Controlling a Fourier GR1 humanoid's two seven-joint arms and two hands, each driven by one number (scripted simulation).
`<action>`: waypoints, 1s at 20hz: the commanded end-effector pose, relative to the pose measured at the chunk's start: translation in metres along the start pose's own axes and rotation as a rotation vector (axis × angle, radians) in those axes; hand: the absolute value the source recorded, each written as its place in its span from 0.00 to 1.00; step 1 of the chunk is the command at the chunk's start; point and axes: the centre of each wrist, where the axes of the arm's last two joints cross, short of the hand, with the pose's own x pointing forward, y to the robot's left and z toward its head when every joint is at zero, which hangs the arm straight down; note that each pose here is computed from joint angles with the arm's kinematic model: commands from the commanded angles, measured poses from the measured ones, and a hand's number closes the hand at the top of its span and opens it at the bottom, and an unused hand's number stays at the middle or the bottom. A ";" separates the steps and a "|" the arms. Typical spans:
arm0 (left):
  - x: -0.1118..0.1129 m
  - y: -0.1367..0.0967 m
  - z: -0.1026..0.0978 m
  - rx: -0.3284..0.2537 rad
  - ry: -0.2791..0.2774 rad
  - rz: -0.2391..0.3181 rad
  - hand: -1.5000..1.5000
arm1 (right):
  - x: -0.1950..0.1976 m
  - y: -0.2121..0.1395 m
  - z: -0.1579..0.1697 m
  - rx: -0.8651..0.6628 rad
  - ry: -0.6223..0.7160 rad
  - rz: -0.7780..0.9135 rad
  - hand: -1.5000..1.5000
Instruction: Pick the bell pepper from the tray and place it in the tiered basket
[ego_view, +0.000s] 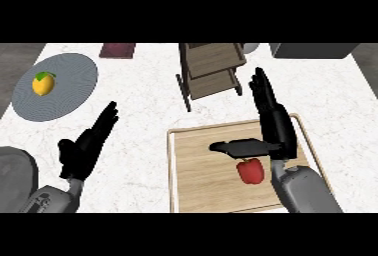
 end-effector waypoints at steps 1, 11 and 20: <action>-0.004 -0.016 0.001 -0.058 -0.087 0.059 0.50 | -0.031 0.057 0.028 -0.022 -0.002 -0.060 0.00; -0.016 -0.013 -0.006 -0.029 -0.044 0.069 0.50 | 0.010 0.004 0.033 0.068 -0.020 0.590 0.00; -0.024 -0.011 0.002 -0.014 -0.033 0.050 0.50 | 0.044 -0.018 0.046 0.365 0.298 1.192 0.00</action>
